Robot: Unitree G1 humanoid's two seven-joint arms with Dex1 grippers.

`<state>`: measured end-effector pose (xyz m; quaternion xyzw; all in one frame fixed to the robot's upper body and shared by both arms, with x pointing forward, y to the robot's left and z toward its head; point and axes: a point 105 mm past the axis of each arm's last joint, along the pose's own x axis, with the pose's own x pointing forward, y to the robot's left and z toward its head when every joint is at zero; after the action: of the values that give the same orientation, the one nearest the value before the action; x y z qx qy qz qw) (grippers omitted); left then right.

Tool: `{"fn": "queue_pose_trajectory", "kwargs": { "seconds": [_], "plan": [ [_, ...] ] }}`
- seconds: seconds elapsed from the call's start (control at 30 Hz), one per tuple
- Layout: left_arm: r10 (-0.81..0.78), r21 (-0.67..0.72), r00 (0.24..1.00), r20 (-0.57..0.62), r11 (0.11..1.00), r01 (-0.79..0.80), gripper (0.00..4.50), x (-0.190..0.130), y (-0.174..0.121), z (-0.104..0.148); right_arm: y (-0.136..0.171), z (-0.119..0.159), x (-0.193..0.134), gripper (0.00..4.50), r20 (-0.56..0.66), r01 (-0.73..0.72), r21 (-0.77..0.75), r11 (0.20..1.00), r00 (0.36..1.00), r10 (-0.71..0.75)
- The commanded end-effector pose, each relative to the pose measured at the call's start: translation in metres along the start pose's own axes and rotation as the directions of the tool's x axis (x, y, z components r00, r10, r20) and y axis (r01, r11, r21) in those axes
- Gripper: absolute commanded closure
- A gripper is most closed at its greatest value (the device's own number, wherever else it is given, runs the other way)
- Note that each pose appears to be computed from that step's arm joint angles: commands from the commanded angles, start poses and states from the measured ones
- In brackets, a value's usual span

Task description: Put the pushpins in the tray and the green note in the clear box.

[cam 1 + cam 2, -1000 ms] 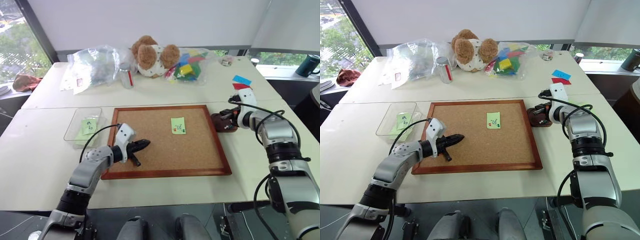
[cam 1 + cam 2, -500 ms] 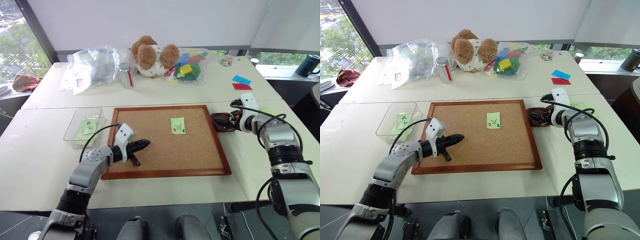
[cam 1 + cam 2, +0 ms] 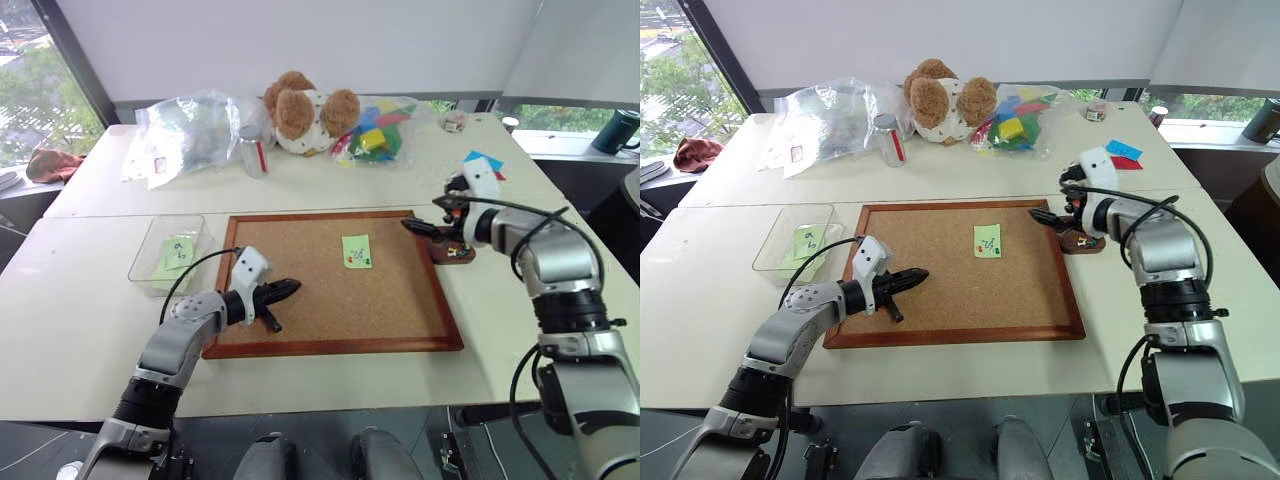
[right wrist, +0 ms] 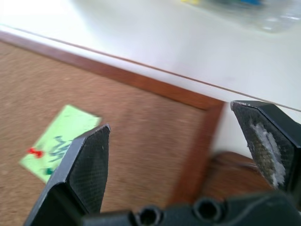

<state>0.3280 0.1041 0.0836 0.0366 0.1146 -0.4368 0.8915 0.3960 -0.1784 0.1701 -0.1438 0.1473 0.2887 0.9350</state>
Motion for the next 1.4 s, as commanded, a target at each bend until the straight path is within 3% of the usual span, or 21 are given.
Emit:
{"fn": "queue_pose_trajectory", "kwargs": {
  "seconds": [0.03,0.3,0.4,0.5,0.9,1.0,1.1,1.4],
  "plan": [
    [0.009,-0.041,0.997,-0.082,0.999,-0.012,4.50,-0.001,0.000,-0.024,0.029,0.004,0.006,0.03,0.023,-0.088,-0.040,0.995,0.996,0.089],
    [0.013,-0.040,0.997,-0.083,0.999,-0.016,4.50,-0.003,0.000,-0.024,0.060,-0.009,0.015,0.03,0.003,-0.166,-0.051,0.985,0.986,0.167],
    [0.012,-0.039,0.996,-0.083,0.999,-0.015,4.50,-0.003,0.000,-0.024,0.061,-0.015,0.018,0.90,-0.016,-0.166,-0.058,0.984,0.986,0.166],
    [0.014,-0.040,0.996,-0.083,0.999,-0.017,4.50,-0.003,0.000,-0.024,0.064,-0.016,0.020,2.25,-0.012,-0.176,-0.056,0.983,0.984,0.176],
    [0.019,-0.043,0.996,-0.087,0.999,-0.023,4.50,-0.004,0.000,-0.026,0.068,-0.020,0.025,2.25,-0.023,-0.185,-0.057,0.981,0.983,0.184],
    [0.021,-0.044,0.996,-0.087,0.999,-0.025,4.50,-0.005,0.000,-0.026,0.068,-0.023,0.026,3.09,-0.030,-0.189,-0.053,0.981,0.982,0.188],
    [0.022,-0.045,0.996,-0.087,0.999,-0.027,4.50,-0.005,0.000,-0.026,0.068,-0.025,0.026,4.46,-0.040,-0.192,-0.059,0.980,0.981,0.190],
    [0.015,-0.054,0.995,-0.103,0.998,-0.021,4.50,-0.005,-0.002,-0.031,0.064,0.000,0.016,4.46,0.018,-0.188,-0.081,0.979,0.982,0.191]
  ]
}}
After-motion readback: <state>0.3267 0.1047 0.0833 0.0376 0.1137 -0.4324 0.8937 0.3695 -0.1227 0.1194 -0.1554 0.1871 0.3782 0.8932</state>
